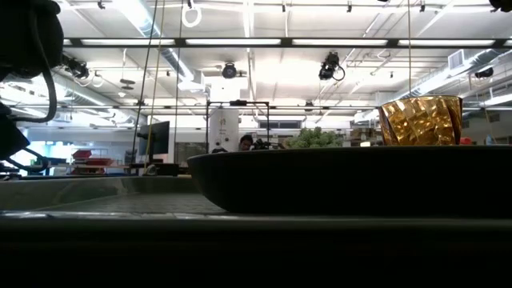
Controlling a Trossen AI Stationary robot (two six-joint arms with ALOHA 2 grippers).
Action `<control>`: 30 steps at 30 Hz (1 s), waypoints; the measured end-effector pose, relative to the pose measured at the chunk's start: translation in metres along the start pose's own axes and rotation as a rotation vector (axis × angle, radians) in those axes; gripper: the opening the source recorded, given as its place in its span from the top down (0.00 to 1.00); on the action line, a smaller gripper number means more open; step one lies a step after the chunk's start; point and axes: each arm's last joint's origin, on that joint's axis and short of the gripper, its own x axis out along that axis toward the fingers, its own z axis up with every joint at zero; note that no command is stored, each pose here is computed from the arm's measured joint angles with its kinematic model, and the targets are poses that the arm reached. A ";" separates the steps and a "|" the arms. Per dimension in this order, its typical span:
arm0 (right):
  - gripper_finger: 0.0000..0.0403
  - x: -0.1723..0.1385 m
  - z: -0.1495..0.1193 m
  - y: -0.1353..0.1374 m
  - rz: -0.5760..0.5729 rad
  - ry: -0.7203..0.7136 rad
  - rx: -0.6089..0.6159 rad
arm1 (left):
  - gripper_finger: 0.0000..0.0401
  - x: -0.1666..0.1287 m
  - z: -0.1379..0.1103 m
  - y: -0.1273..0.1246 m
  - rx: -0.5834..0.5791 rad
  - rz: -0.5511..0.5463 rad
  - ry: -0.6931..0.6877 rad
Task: Pick and place plate/cup/fork/spoon on tray
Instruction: Put the orange spoon on the black tray
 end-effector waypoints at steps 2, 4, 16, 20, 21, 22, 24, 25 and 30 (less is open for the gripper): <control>0.63 0.000 0.000 0.000 0.000 0.000 0.000 | 0.86 -0.004 -0.001 0.000 0.011 0.019 -0.032; 0.63 0.000 0.000 0.000 0.000 0.000 0.000 | 0.86 -0.007 0.000 0.001 0.007 0.033 -0.064; 0.63 0.000 0.000 0.000 0.000 -0.001 0.000 | 0.87 -0.019 -0.003 -0.004 0.005 0.030 -0.150; 0.63 0.000 0.000 0.000 0.000 -0.001 0.000 | 0.87 -0.020 -0.004 -0.005 0.008 0.032 -0.144; 0.63 0.000 0.000 0.000 0.000 -0.001 0.000 | 0.87 -0.020 -0.004 -0.005 0.009 0.031 -0.141; 0.63 0.000 0.000 0.000 0.000 -0.002 0.001 | 0.87 -0.020 -0.004 -0.005 0.009 0.031 -0.135; 0.63 0.000 0.000 0.000 0.000 -0.002 0.001 | 0.87 -0.020 -0.005 -0.005 0.009 0.029 -0.126; 0.63 0.000 0.000 0.000 0.000 -0.002 0.001 | 0.87 -0.020 -0.005 -0.006 0.010 0.028 -0.124; 0.63 0.000 0.000 0.000 0.000 -0.002 0.001 | 0.87 -0.021 -0.005 -0.006 0.010 0.027 -0.116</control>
